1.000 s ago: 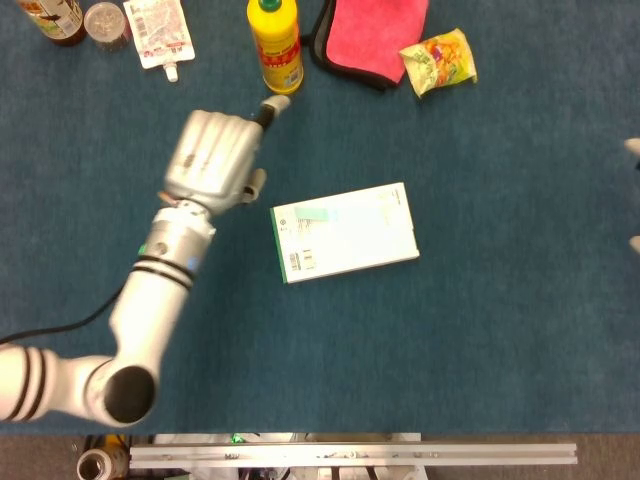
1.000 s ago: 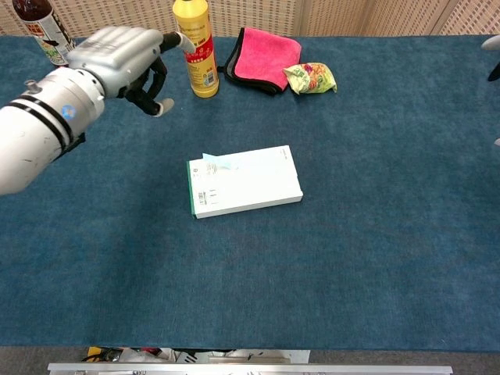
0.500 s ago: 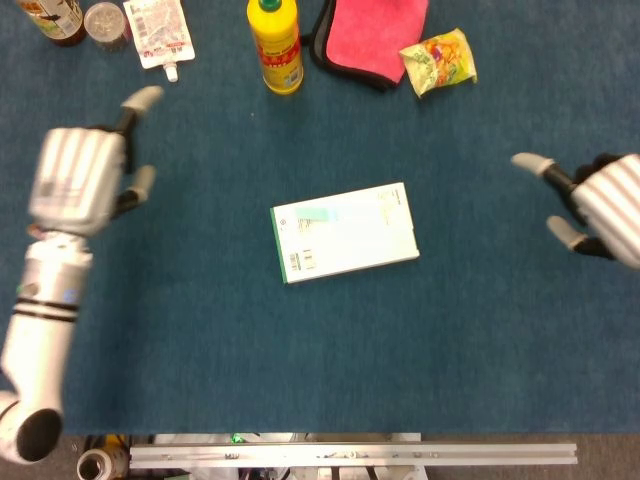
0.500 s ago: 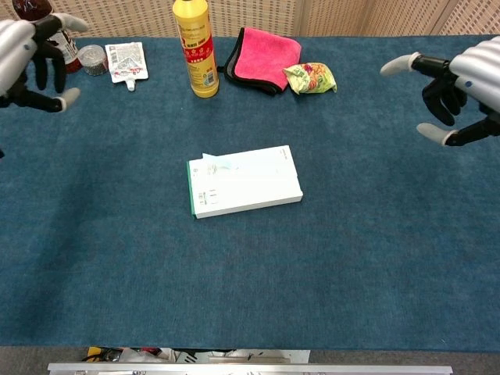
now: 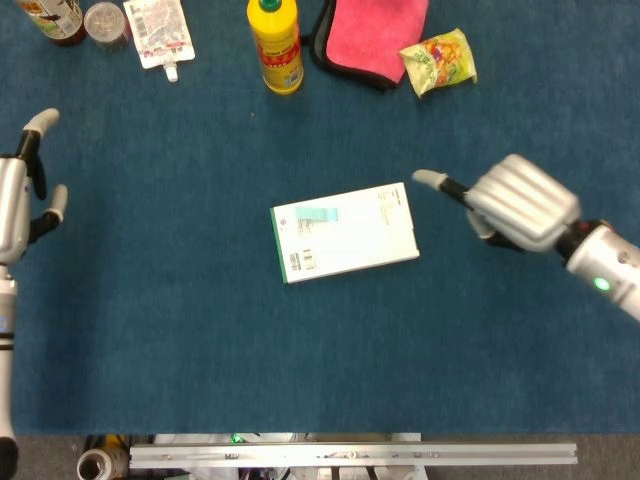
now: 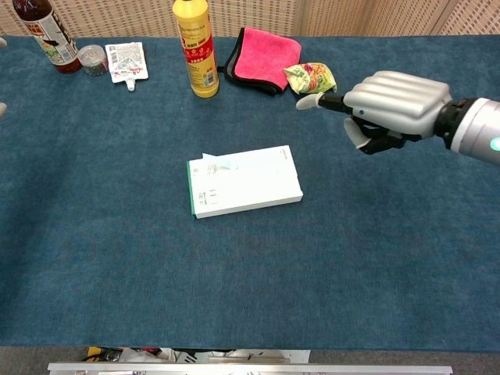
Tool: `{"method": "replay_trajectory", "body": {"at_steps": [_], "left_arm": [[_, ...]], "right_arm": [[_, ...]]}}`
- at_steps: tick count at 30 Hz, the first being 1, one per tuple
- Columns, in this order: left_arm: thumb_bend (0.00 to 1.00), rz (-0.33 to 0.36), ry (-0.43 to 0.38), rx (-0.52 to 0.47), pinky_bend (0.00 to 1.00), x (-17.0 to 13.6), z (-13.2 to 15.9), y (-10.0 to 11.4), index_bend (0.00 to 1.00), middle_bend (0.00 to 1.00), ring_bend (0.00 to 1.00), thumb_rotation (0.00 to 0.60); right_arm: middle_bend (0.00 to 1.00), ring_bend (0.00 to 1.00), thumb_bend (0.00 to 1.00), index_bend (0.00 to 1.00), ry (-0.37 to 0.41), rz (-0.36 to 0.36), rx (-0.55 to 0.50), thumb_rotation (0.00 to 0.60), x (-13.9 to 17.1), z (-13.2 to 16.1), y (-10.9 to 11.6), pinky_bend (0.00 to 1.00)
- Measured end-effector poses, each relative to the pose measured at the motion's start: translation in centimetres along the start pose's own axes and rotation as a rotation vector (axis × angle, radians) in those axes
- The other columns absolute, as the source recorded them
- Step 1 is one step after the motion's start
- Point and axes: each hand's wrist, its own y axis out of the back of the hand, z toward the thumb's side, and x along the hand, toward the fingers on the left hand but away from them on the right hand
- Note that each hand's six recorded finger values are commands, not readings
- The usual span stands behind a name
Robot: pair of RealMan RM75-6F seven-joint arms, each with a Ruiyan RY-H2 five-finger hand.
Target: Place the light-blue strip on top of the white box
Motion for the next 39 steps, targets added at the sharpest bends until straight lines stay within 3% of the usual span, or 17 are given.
{"method": "replay_trajectory", "body": {"at_steps": [10, 13, 19, 28, 39], "left_arm": [[0.32, -0.013, -0.017, -0.024, 0.91, -1.0, 0.2, 0.3, 0.19, 0.71, 0.72, 0.600], [0.32, -0.014, -0.016, -0.034, 0.91, -1.1, 0.1, 0.5, 0.19, 0.71, 0.72, 0.600], [0.32, -0.013, 0.002, -0.053, 0.91, -1.3, -0.3, 0.5, 0.19, 0.71, 0.72, 0.600], [0.32, -0.016, 0.002, -0.066, 0.91, -1.4, -0.5, 0.5, 0.19, 0.70, 0.72, 0.600], [0.32, -0.019, 0.011, -0.086, 0.91, -1.3, -1.0, 0.5, 0.20, 0.70, 0.72, 0.600]], "right_arm": [[1.00, 1.00, 1.00, 0.18, 0.025, 0.093, 0.006, 0.599, -5.4, 1.7, 0.3, 1.00], [1.00, 1.00, 1.00, 0.20, 0.036, 0.111, 0.024, 0.568, -7.0, 2.4, 0.6, 1.00], [1.00, 1.00, 1.00, 0.37, 0.079, 0.160, 0.079, 0.497, -9.4, 4.4, 0.8, 1.00], [1.00, 1.00, 1.00, 0.38, 0.113, 0.197, 0.109, 0.493, -11.1, 6.8, -0.6, 1.00], [1.00, 1.00, 1.00, 0.38, 0.103, 0.163, 0.115, 0.493, -13.1, 7.6, -1.0, 1.00]]}}
